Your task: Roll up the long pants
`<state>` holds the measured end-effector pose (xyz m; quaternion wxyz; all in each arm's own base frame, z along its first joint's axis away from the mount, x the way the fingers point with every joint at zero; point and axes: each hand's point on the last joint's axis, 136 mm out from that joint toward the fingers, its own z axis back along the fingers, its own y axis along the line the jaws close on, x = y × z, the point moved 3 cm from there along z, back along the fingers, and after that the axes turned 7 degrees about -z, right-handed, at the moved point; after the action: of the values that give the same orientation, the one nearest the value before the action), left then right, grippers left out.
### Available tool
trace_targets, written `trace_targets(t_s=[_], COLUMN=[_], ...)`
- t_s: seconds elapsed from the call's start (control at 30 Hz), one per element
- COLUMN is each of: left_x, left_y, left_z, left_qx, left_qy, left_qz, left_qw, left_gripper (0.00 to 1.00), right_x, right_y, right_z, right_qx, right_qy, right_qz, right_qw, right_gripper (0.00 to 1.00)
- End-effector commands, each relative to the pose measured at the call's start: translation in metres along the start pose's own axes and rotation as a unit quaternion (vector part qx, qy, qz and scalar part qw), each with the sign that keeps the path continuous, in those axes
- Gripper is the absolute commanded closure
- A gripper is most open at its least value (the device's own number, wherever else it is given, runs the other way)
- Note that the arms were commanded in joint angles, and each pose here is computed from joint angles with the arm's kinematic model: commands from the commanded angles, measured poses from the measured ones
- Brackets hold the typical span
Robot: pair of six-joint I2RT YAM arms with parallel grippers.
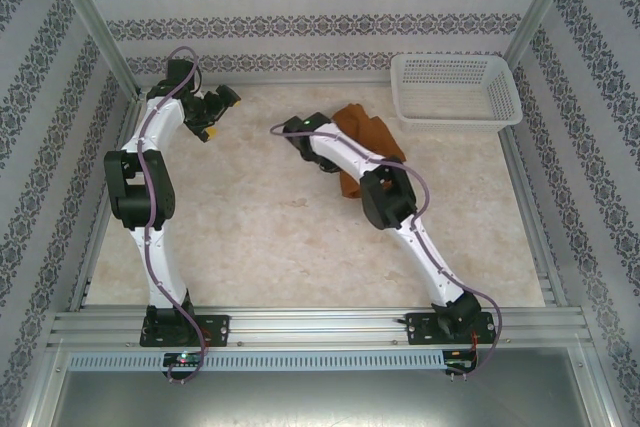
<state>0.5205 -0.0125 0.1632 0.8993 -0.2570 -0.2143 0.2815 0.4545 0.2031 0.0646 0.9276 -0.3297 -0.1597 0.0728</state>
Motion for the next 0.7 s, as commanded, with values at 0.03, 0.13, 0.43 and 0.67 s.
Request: trace_targets(t_s=[0.03,0.13,0.43,0.67], left_x=[0.002,0.003,0.002,-0.001], left_y=[-0.003,-0.002,-0.005,-0.005], left_z=[0.007,0.009,0.013,0.014], left_qx=[-0.001,-0.001,-0.003,-0.009], left_qy=[0.002,0.0,0.001,0.004], left_qz=[-0.01,-0.01,-0.012,-0.008], left_qw=[1.0,1.0,1.0,1.0], left_gripper=[0.0,0.0,0.0,0.0], right_x=[-0.023,-0.023,-0.005,0.001], right_y=[0.01,0.012,0.008,0.007], right_z=[-0.003,0.012,0.062,0.057], right_qx=[0.093,0.153,0.453,0.589], right_qy=[0.078,0.093,0.142,0.166], right_qz=[0.003,-0.013,-0.15,-0.239], right_qw=[0.993,0.984,0.867,0.754], right_gripper=[1.0,1.0,1.0,1.0])
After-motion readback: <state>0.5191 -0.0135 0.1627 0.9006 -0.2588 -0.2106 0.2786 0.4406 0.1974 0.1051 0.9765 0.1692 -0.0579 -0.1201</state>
